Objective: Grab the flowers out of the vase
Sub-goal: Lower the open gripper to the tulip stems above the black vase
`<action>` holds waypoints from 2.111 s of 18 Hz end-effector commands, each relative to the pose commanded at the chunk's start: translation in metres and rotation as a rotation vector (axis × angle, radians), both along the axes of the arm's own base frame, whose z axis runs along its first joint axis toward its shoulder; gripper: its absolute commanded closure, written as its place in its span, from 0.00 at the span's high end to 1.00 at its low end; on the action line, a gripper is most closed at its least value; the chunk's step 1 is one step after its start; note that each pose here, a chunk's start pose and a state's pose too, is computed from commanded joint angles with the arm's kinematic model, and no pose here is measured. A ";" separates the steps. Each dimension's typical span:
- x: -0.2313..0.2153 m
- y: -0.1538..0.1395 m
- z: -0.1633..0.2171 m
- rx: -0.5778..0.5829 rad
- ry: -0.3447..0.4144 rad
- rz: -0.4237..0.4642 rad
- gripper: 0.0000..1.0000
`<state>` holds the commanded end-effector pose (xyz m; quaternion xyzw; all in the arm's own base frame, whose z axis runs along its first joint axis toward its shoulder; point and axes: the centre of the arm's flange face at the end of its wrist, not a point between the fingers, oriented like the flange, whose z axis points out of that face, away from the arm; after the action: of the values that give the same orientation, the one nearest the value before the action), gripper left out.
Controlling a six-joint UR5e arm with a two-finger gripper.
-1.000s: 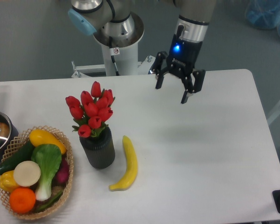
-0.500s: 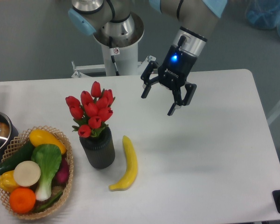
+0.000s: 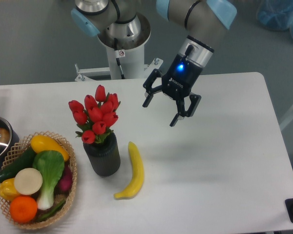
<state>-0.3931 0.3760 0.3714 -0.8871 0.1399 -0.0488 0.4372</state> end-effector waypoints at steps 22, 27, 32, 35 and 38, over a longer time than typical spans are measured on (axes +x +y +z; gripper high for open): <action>0.028 0.036 -0.077 0.167 0.039 -0.255 1.00; 0.044 0.042 -0.076 0.190 0.012 -0.266 1.00; 0.050 0.042 -0.074 0.209 -0.034 -0.249 1.00; 0.062 0.051 -0.075 0.208 -0.046 -0.271 1.00; 0.070 0.062 -0.072 0.225 -0.068 -0.285 1.00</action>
<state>-0.3229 0.4376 0.2993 -0.8016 0.2542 -0.1243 0.5267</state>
